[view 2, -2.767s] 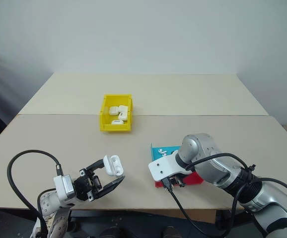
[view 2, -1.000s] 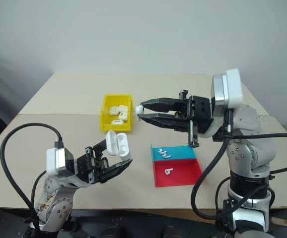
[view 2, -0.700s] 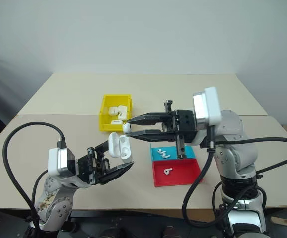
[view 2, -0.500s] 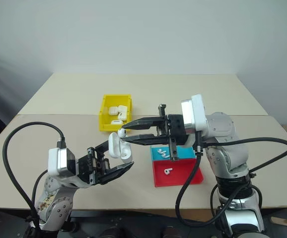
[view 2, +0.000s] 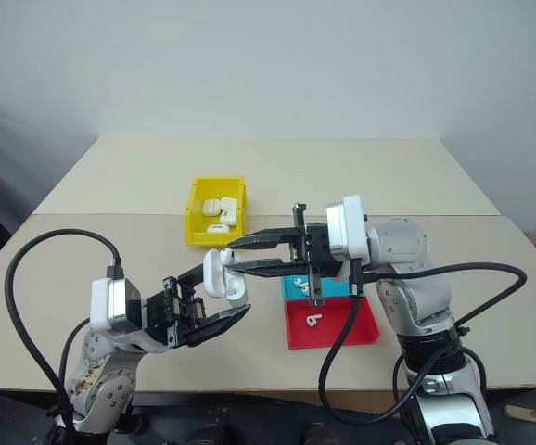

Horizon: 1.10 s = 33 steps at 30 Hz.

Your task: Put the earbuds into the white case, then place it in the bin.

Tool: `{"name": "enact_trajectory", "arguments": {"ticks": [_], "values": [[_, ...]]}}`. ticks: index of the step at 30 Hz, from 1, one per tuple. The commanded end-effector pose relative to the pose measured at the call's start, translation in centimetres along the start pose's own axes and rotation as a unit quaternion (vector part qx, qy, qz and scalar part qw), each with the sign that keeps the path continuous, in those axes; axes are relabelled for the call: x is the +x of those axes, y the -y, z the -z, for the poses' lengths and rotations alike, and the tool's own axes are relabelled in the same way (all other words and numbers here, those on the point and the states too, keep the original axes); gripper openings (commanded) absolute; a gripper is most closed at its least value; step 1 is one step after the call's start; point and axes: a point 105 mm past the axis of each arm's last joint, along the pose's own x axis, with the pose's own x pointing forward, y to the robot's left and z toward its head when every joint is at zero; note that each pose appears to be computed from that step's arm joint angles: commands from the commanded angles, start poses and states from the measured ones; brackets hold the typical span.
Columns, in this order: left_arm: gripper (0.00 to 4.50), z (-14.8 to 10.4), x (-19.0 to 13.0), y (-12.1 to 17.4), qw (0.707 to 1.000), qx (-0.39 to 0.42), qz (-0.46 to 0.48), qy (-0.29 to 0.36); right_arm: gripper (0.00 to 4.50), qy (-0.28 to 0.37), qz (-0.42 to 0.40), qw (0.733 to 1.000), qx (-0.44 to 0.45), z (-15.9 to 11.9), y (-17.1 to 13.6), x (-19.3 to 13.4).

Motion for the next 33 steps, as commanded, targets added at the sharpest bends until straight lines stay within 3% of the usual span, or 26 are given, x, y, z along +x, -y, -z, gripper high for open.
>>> {"name": "enact_trajectory", "arguments": {"ticks": [1,6,12,16,20,23,30,33], "values": [[2.72,-1.2,0.5,0.1,0.999,0.024,0.008,0.020,1.62,0.003,-0.031,1.000,-0.006,-0.4,-0.9,-0.1],[2.72,-0.9,0.4,0.0,1.000,0.023,0.003,0.016,3.22,-0.020,-0.031,0.999,-0.024,0.1,-1.1,-0.2],[2.72,1.0,-1.8,-0.3,0.998,0.037,-0.013,-0.043,3.22,-0.043,-0.033,0.998,-0.028,-0.5,-0.5,-2.0],[2.72,1.9,-4.6,0.4,0.994,0.058,-0.004,-0.097,3.22,-0.190,-0.031,0.981,0.034,0.9,1.2,-5.0],[2.72,1.9,-5.6,1.4,0.992,0.059,-0.006,-0.114,3.22,-0.316,-0.044,0.946,0.050,3.0,2.5,-7.1],[2.72,2.2,-5.9,2.0,0.991,0.060,-0.014,-0.123,3.22,-0.413,-0.064,0.905,0.079,5.5,3.5,-8.3],[2.72,2.8,-5.9,2.7,0.988,0.067,-0.024,-0.136,3.22,-0.546,-0.119,0.823,0.097,10.0,4.4,-7.7],[2.72,2.8,-5.8,2.9,0.988,0.068,-0.028,-0.137,3.22,-0.576,-0.127,0.802,0.096,11.3,4.7,-7.1]]}}
